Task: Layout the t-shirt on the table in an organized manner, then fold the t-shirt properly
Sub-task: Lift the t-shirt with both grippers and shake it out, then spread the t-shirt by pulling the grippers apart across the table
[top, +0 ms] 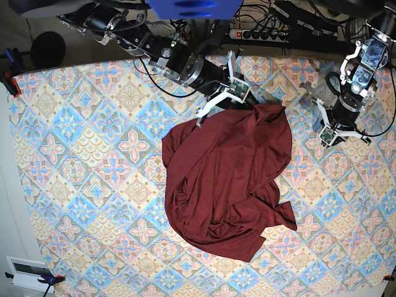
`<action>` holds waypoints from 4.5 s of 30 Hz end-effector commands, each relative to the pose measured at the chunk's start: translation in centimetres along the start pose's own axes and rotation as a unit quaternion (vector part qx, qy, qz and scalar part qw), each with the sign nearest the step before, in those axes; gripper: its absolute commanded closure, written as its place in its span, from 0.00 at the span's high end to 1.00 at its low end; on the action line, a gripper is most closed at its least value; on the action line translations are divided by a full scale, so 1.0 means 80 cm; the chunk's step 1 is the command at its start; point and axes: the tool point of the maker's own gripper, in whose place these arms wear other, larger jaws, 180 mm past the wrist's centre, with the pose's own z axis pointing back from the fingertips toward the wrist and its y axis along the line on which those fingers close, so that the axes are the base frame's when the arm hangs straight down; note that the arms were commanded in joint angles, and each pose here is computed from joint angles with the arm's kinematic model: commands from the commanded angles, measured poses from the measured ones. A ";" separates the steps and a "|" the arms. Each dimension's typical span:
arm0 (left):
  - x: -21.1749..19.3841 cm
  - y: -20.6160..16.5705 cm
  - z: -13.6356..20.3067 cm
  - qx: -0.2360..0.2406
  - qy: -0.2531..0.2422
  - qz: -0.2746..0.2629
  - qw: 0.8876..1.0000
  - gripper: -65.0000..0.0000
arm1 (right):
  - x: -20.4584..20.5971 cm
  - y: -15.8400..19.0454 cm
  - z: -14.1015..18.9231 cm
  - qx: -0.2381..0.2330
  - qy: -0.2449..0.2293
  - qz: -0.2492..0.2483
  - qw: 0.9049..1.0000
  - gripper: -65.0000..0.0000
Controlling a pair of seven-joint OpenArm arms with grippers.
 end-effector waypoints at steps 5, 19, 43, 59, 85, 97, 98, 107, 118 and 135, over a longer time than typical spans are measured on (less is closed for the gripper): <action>0.006 -0.016 -0.001 -0.012 -0.008 -0.067 0.998 0.31 | 0.018 -0.025 0.004 -0.026 -0.026 -0.001 0.999 0.00; 0.037 -0.056 -0.059 -0.063 -0.023 -0.165 0.984 0.41 | 0.000 -0.084 0.017 -0.083 -0.009 0.001 0.997 0.00; 0.161 -0.071 -0.126 -0.047 -0.096 -0.146 0.983 0.00 | -0.015 -0.129 0.035 -0.123 0.009 0.018 0.992 0.00; 0.246 0.083 -0.085 0.089 -0.201 -0.050 0.974 0.00 | -0.012 -0.089 0.024 -0.080 0.005 0.022 0.997 0.00; 0.540 -0.066 -0.135 -0.013 -0.308 0.029 0.951 0.00 | -0.167 -0.504 0.258 -0.449 0.111 -0.160 0.872 0.00; 0.446 -0.092 -0.146 -0.011 -0.257 -0.006 0.966 0.00 | -0.310 -0.569 0.425 -0.597 0.237 -0.249 0.724 0.02; 0.443 -0.096 -0.147 -0.013 -0.254 -0.005 0.967 0.00 | -0.311 -0.567 0.415 -0.594 0.235 -0.252 0.727 0.04; 0.416 -0.093 -0.159 -0.013 -0.210 -0.006 0.978 0.27 | -0.299 -0.541 0.379 -0.577 0.223 -0.226 0.752 0.35; 0.346 -0.157 -0.204 -0.062 -0.144 -0.094 0.983 0.41 | -0.269 -0.492 0.335 -0.549 0.204 -0.183 0.790 0.35; 0.391 -0.208 -0.218 -0.095 -0.174 -0.084 0.977 0.40 | -0.271 -0.436 0.317 -0.525 0.206 -0.172 0.807 0.35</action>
